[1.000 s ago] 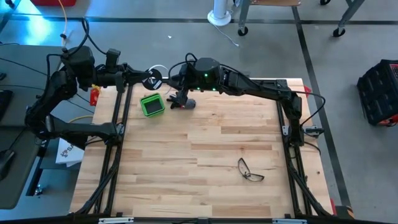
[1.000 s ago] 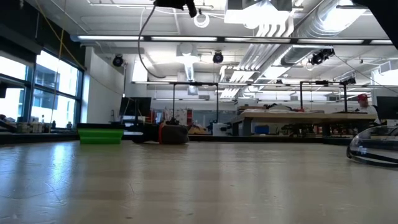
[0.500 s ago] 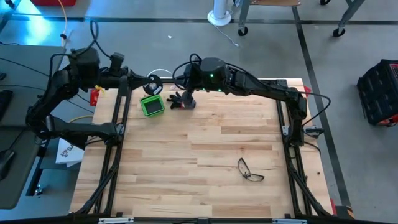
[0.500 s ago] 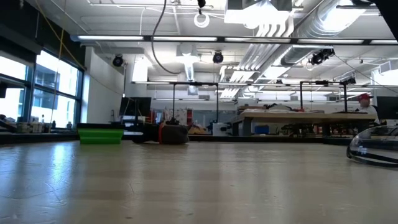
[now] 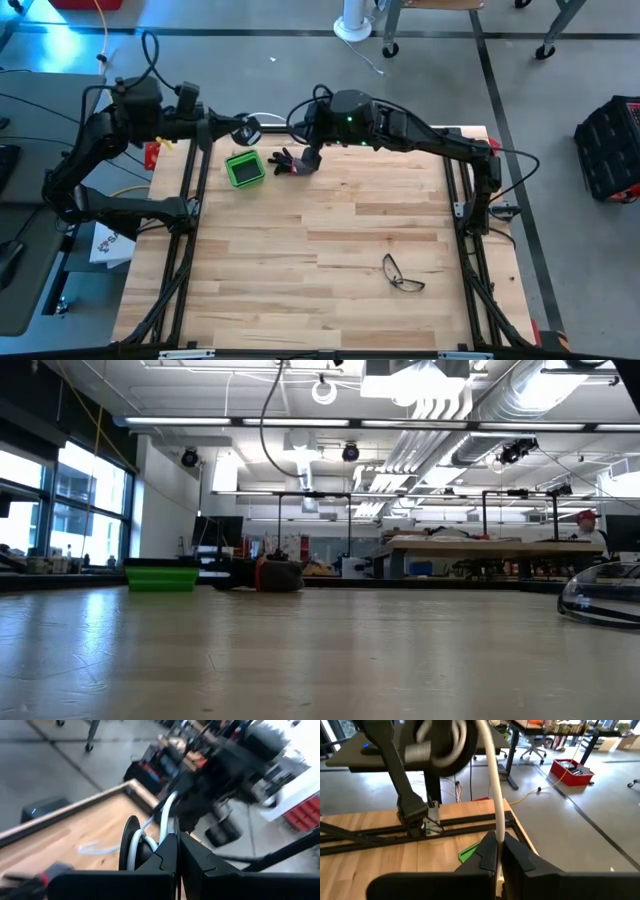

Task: Coil cords
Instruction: Coil the white wire on the spool

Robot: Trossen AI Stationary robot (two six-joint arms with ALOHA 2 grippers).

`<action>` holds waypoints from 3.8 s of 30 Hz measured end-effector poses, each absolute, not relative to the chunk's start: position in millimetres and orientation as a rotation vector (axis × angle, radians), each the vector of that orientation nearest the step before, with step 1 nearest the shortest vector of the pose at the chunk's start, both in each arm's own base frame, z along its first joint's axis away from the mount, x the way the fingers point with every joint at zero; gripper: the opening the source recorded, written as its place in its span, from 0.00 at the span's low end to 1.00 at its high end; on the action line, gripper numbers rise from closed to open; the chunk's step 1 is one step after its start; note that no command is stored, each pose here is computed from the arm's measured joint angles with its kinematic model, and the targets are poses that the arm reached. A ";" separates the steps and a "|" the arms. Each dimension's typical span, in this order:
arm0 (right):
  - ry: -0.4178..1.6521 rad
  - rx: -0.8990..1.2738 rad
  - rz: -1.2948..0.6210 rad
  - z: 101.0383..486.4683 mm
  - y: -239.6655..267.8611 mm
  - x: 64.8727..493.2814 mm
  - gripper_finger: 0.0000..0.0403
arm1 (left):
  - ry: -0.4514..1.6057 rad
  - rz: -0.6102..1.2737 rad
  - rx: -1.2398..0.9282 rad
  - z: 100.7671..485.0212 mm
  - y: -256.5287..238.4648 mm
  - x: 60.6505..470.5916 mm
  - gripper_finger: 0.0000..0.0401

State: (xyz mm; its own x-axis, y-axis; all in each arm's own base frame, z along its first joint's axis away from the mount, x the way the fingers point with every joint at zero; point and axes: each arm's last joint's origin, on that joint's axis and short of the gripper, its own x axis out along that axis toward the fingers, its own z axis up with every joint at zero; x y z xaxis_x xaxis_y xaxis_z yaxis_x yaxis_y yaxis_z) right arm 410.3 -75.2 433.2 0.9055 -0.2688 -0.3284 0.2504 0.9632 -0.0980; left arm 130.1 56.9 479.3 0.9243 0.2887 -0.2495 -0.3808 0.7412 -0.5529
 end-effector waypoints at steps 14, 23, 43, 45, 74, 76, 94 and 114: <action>0.274 -0.020 -0.196 436.3 -51.4 419.3 0.00 | -0.055 0.305 -0.624 497.3 71.3 152.5 0.00; 0.195 0.000 -0.170 442.7 -39.9 423.3 0.00 | -0.135 0.212 -0.639 501.8 83.2 180.5 0.00; 0.021 -0.008 -0.090 459.0 -23.8 426.8 0.01 | -0.087 -0.045 -0.904 500.2 76.3 206.2 0.00; 0.013 -0.004 -0.095 459.8 -22.4 426.8 0.03 | -0.081 -0.056 -0.919 500.2 74.9 206.5 0.00; 0.097 -0.009 -0.167 432.9 -23.4 446.5 0.32 | -0.213 -0.085 -0.834 519.1 75.5 178.3 0.00; 0.099 -0.012 -0.168 432.9 -24.1 446.4 0.32 | -0.206 -0.063 -0.823 519.0 75.1 171.5 0.00; 0.130 -0.080 -0.304 431.1 -31.3 444.9 0.32 | -0.275 0.020 -0.772 527.6 69.7 131.0 0.00; 0.204 -0.062 -0.200 423.7 -37.5 443.7 0.32 | -0.290 0.015 -0.752 529.9 65.5 124.4 0.00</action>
State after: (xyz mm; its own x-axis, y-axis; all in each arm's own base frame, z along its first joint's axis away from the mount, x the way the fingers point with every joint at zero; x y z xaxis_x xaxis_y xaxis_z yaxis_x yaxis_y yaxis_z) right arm 443.7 -37.5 423.7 0.9595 -0.2037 -0.1945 0.1911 0.9782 -0.0817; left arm 124.4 65.5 529.9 0.9602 0.1162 0.2540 0.0901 0.7319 -0.6754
